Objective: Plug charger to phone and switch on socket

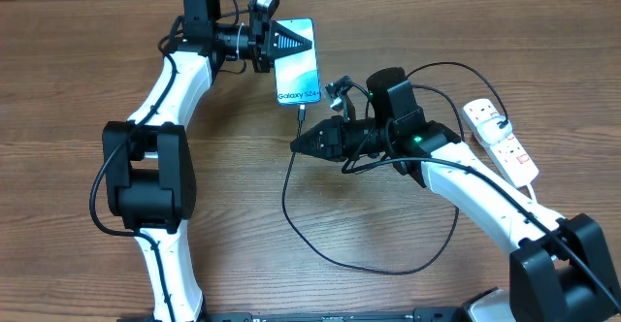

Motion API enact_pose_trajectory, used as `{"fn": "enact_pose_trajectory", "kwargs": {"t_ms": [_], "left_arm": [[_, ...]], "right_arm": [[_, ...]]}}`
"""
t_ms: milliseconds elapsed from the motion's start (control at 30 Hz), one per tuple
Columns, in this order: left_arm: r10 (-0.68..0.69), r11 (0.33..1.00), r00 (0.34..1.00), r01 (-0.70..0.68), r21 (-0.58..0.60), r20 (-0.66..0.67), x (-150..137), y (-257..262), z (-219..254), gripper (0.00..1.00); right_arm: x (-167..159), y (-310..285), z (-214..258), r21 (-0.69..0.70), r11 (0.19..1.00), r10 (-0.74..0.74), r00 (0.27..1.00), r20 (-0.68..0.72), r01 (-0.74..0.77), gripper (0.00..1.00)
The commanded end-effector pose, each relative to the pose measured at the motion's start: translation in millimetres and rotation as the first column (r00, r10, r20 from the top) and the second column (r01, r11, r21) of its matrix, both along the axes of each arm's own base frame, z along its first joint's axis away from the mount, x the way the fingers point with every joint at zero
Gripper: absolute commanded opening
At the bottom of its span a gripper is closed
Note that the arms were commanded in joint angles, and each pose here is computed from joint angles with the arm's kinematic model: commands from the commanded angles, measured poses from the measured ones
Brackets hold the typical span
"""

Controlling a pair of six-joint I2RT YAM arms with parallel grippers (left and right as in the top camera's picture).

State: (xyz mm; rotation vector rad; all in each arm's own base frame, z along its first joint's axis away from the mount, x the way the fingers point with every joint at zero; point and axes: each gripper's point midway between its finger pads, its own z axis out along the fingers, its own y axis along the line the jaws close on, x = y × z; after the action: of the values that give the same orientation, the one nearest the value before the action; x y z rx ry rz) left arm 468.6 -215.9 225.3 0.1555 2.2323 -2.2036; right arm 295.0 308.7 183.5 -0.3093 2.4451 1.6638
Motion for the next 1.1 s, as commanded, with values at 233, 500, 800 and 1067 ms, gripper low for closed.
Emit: {"fn": "enact_pose_trajectory", "kwargs": {"t_ms": [233, 500, 800, 1067], "left_arm": [[-0.037, 0.999, 0.996, 0.039, -0.025, 0.076, -5.7, -2.9, 16.1, 0.04], [-0.038, 0.999, 0.996, 0.040, -0.025, 0.078, -5.8, -3.4, 16.2, 0.04], [-0.053, 0.998, 0.996, 0.055, -0.024, 0.071, -9.2, -10.3, 16.2, 0.04], [-0.057, 0.998, 0.996, 0.059, -0.025, 0.071, -10.0, -11.8, 16.3, 0.04]], "right_arm": [[-6.7, 3.3, 1.1, 0.034, 0.999, 0.039, 0.999, -0.035, -0.037, 0.04], [-5.7, 3.7, 2.0, 0.037, 0.999, 0.037, 0.999, -0.027, -0.036, 0.04], [-0.4, 2.4, -1.5, 0.015, 1.000, 0.006, 1.000, -0.022, -0.005, 0.04], [3.7, 0.9, -3.4, 0.003, 1.000, -0.017, 1.000, -0.021, 0.017, 0.04]]}}
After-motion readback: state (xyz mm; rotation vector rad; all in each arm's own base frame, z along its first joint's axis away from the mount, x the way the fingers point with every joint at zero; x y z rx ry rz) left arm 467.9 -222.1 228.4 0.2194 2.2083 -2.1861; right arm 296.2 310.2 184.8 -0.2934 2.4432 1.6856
